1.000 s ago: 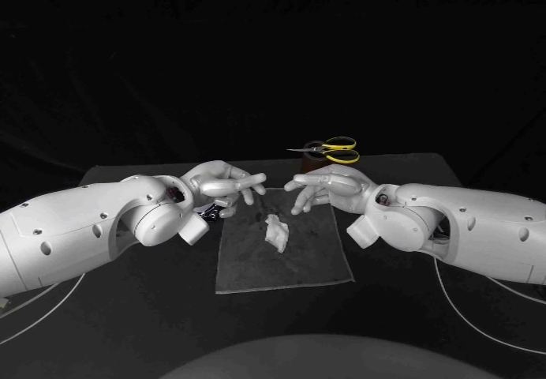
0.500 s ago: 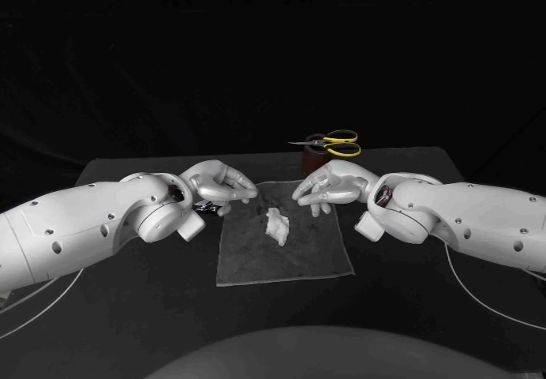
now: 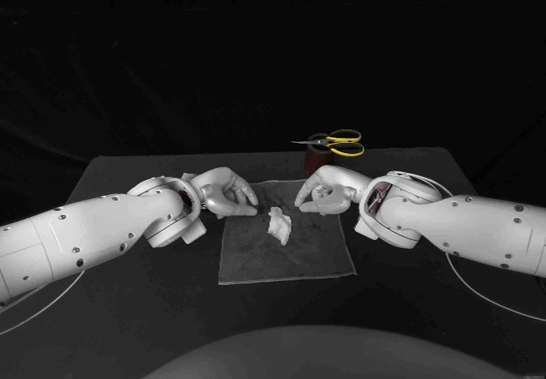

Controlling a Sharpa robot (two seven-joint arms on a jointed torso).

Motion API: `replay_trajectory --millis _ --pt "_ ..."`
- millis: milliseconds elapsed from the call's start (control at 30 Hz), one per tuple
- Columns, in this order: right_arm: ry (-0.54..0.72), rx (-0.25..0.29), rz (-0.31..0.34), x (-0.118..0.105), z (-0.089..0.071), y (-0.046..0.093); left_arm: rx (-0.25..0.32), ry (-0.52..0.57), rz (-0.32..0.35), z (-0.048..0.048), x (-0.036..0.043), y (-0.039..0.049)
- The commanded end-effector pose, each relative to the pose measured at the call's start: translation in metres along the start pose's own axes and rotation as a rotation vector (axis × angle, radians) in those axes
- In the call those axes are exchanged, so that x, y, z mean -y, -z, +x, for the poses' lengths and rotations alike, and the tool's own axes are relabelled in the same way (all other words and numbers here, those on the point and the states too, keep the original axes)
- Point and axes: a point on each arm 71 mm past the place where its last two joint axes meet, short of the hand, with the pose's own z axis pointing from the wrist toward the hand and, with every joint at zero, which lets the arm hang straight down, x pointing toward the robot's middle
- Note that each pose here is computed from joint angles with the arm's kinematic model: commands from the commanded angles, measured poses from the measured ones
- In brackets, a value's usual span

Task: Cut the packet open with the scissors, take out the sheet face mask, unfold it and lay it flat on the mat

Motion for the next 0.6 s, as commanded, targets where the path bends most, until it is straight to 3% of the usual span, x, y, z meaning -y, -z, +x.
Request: replay_trajectory --millis 33,233,600 --pt "0.113 0.080 0.050 0.001 0.000 -0.002 0.030 -0.143 -0.003 0.0037 -0.0005 -0.0031" --pt "0.127 0.109 0.064 -0.002 0.010 -0.006 0.055 -0.191 0.014 0.0165 0.0003 -0.0073" --pt "0.143 0.101 0.071 -0.006 0.031 -0.011 0.043 -0.235 0.026 0.0352 0.0010 -0.0129"
